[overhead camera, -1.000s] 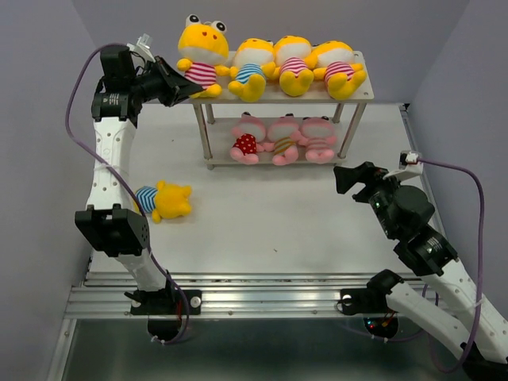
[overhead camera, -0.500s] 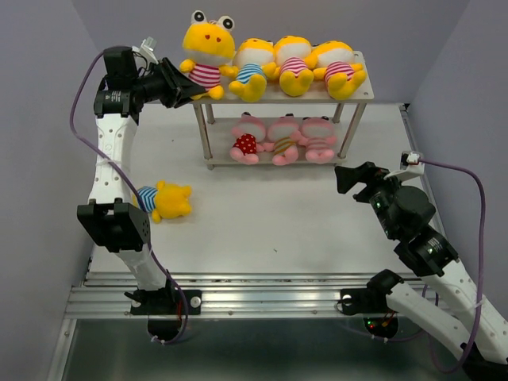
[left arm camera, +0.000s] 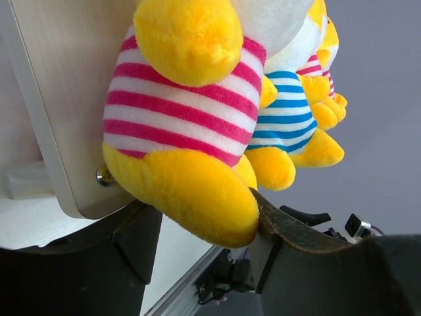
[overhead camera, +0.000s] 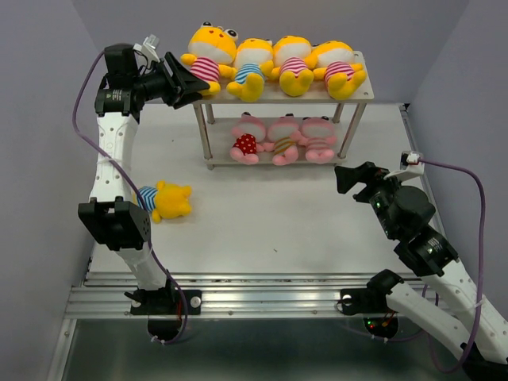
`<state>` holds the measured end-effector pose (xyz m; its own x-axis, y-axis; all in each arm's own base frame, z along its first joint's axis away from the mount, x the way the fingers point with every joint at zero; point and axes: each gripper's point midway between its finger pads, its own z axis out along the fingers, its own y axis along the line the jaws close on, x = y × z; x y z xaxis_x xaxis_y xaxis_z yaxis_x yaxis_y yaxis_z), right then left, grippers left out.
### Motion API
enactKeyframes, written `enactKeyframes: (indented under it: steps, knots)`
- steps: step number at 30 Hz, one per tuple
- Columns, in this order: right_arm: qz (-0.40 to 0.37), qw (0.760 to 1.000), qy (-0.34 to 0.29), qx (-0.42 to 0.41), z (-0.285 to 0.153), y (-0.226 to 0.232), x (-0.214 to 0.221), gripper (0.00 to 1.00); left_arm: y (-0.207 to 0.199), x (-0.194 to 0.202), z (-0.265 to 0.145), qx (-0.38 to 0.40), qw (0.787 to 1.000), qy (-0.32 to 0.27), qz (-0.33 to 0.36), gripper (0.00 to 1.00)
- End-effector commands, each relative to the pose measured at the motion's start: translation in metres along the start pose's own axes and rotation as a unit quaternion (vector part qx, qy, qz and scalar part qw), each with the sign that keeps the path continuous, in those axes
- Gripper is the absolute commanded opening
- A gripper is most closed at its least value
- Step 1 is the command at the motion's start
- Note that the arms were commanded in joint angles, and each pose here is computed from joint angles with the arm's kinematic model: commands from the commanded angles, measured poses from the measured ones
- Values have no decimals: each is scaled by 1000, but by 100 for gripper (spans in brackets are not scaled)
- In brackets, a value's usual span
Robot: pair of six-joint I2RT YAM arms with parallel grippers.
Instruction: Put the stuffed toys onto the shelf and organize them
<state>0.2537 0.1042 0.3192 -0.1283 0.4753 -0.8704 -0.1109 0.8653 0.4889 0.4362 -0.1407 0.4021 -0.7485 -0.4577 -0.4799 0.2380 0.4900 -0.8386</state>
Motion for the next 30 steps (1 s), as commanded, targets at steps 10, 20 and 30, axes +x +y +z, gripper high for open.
enactKeyframes:
  steps: [10,20,30]
  knots:
    - [8,1000,-7,11,4,-4,1,100,-64,-4,-17,94,993,-14,75,77]
    - [10,1000,-9,14,3,-7,2,100,-81,-6,-24,113,989,-22,92,84]
    - [12,1000,-6,15,4,-7,4,100,-124,14,-62,147,977,-34,149,99]
